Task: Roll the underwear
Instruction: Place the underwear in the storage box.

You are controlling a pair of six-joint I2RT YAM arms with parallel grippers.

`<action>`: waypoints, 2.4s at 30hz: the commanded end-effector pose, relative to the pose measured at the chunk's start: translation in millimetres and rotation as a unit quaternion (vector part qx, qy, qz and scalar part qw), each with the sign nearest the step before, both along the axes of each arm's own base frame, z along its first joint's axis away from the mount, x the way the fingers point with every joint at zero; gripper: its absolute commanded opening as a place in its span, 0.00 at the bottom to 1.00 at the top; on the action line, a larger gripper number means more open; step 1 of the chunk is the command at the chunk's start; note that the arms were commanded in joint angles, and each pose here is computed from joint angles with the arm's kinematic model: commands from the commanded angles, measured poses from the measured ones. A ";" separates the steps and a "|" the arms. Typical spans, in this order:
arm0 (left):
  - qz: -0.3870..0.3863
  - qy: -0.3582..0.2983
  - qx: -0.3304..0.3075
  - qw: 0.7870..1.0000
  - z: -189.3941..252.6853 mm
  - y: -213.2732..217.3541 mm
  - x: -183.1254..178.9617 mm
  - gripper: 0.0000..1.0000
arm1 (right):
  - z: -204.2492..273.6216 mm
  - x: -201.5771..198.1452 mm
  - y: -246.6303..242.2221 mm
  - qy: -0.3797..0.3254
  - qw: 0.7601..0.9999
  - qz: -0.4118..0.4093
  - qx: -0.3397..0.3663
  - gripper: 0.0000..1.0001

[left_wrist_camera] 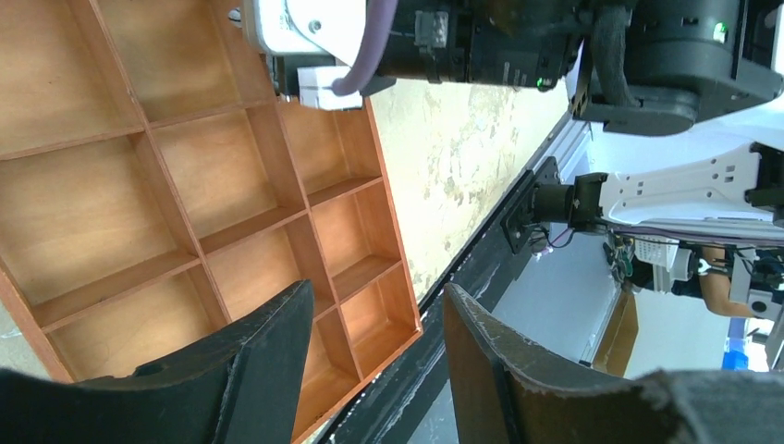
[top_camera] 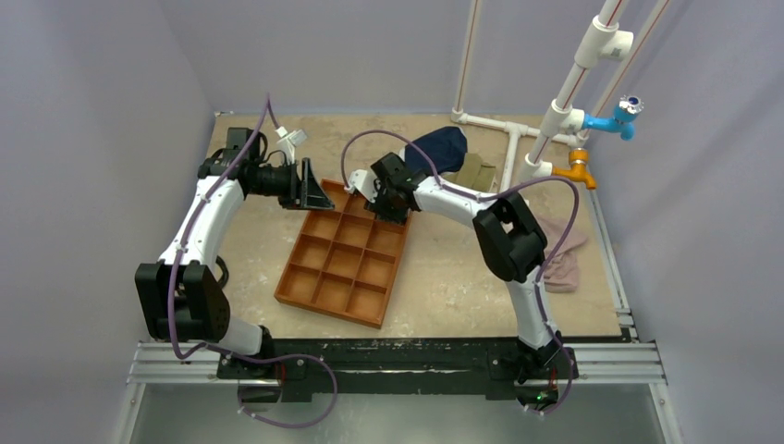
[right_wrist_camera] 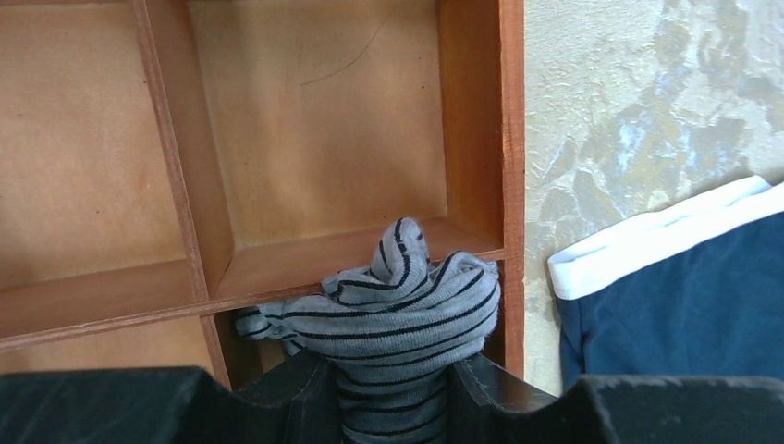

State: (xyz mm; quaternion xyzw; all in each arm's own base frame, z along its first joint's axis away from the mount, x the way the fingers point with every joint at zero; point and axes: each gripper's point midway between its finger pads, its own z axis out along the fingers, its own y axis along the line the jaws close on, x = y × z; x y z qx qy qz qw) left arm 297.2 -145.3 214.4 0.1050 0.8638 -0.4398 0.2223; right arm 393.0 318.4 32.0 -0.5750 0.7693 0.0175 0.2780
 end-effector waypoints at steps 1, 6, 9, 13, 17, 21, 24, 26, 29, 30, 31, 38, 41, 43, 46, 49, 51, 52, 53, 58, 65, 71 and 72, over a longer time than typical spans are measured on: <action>-0.009 -0.029 -0.013 0.999 15.7 0.0 -2.7 0.52 | -76.9 -81.0 -42.6 0.214 0.972 0.028 -0.091 0.00; -0.012 -0.027 -0.015 0.999 15.8 -0.5 -3.7 0.52 | -74.8 -84.0 -54.0 0.254 0.959 0.041 -0.115 0.00; -0.015 -0.026 -0.018 0.999 16.9 -1.0 -5.0 0.52 | -75.2 -83.1 -59.8 0.275 0.953 0.039 -0.124 0.00; -0.019 -0.027 -0.020 0.999 19.6 -1.8 -6.7 0.52 | -83.0 -88.8 -69.1 0.308 0.938 0.045 -0.151 0.00; -0.023 -0.027 -0.024 0.999 20.9 -2.7 -8.4 0.52 | -94.8 -97.1 -77.8 0.340 0.923 0.046 -0.176 0.00; -0.013 -0.027 -0.029 0.999 22.7 4.0 -5.9 0.52 | -109.5 -104.5 -86.5 0.362 0.910 0.044 -0.198 0.00; -0.013 -0.027 -0.033 0.999 24.2 4.3 -5.8 0.52 | -116.6 -111.5 -94.8 0.381 0.898 0.043 -0.217 0.00; -0.012 -0.027 -0.034 0.999 24.2 4.8 -5.8 0.52 | -121.0 -113.3 -100.2 0.389 0.891 0.040 -0.231 0.00; -0.011 -0.024 -0.035 0.999 23.7 5.6 -5.5 0.51 | -127.0 -116.4 -110.4 0.404 0.879 0.033 -0.253 0.00; -0.011 -0.024 -0.035 0.999 23.3 6.2 -5.3 0.51 | -129.3 -116.7 -114.1 0.407 0.875 0.029 -0.259 0.00; -0.010 -0.022 -0.036 0.999 22.9 6.7 -5.1 0.52 | -131.9 -117.6 -116.7 0.411 0.872 0.028 -0.266 0.00; -0.006 -0.016 -0.038 0.999 21.5 10.0 -2.0 0.51 | -144.1 -126.1 -132.6 0.439 0.845 0.034 -0.303 0.00; -0.006 -0.013 -0.038 0.999 21.5 10.9 -1.4 0.51 | -146.5 -127.9 -140.8 0.442 0.836 0.033 -0.324 0.00; -0.007 -0.010 -0.038 0.999 20.9 11.8 -1.2 0.51 | -145.9 -125.8 -143.0 0.436 0.836 0.034 -0.332 0.00; -0.004 -0.008 -0.038 0.999 20.6 13.7 -0.5 0.51 | -144.5 -123.4 -146.1 0.429 0.835 0.034 -0.342 0.00; -0.003 -0.005 -0.038 0.999 21.0 14.2 0.9 0.51 | -144.2 -124.4 -148.6 0.423 0.832 0.036 -0.356 0.00; -0.004 -0.003 -0.040 0.999 21.5 14.4 1.3 0.51 | -140.1 -120.1 -149.1 0.410 0.835 0.035 -0.365 0.00; -0.004 -0.002 -0.040 0.999 22.3 14.4 1.3 0.51 | -136.4 -117.4 -147.8 0.404 0.838 0.034 -0.364 0.00; -0.004 -0.002 -0.040 0.999 22.3 14.1 1.4 0.51 | -132.3 -116.3 -147.4 0.400 0.840 0.035 -0.365 0.00; -0.003 -0.002 -0.039 0.999 23.5 14.8 1.4 0.51 | -115.7 -106.7 -146.2 0.374 0.851 0.034 -0.367 0.10; -0.003 -0.006 -0.037 0.999 24.9 15.1 -0.1 0.51 | -96.9 -95.5 -114.7 0.363 0.887 0.031 -0.286 0.42; -0.001 -0.006 -0.032 0.999 23.8 16.3 -0.5 0.50 | -65.7 -74.5 -86.5 0.336 0.921 0.025 -0.198 0.58; -0.001 -0.006 -0.032 0.999 23.4 16.6 -0.2 0.51 | -62.6 -70.9 -84.9 0.329 0.925 0.021 -0.190 0.59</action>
